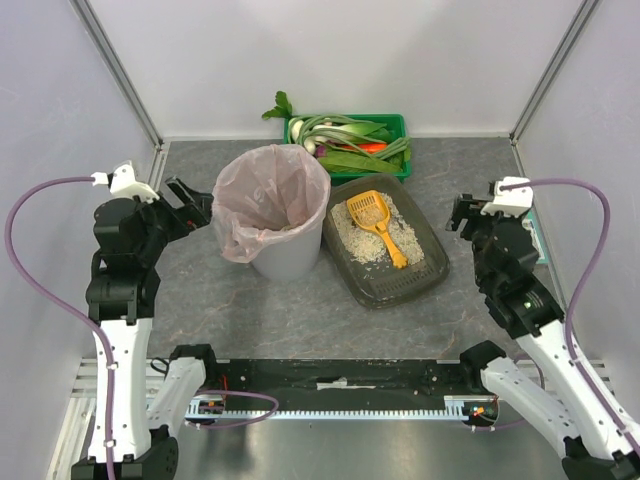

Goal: Clean the litter box

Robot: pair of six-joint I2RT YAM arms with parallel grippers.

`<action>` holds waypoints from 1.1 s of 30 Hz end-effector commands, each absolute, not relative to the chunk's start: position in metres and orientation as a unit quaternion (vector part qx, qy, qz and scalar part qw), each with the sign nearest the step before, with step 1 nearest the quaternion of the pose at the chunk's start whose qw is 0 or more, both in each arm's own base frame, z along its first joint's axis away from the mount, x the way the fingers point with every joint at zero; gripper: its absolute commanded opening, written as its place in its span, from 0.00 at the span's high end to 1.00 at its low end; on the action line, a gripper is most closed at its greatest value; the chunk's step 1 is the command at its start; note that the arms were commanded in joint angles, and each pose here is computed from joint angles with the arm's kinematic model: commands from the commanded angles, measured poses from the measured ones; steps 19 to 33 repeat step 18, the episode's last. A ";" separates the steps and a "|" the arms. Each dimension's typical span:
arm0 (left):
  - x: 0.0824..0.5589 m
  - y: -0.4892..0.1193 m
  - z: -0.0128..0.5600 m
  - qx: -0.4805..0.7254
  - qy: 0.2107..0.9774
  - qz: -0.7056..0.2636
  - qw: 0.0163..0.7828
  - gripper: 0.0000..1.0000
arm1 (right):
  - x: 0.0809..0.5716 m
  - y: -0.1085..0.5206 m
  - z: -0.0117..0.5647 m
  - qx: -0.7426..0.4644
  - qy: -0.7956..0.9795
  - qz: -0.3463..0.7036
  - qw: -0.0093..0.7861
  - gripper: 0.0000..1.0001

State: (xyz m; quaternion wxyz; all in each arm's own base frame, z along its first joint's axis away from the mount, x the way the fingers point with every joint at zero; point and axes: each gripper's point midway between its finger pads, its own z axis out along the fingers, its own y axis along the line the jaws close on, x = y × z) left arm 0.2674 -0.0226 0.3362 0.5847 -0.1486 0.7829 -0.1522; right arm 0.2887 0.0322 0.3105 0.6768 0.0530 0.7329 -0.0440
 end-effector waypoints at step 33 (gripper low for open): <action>0.261 -0.026 0.356 -0.091 0.766 -0.141 0.621 0.04 | 0.264 0.002 0.329 0.091 0.677 -0.074 0.727 0.18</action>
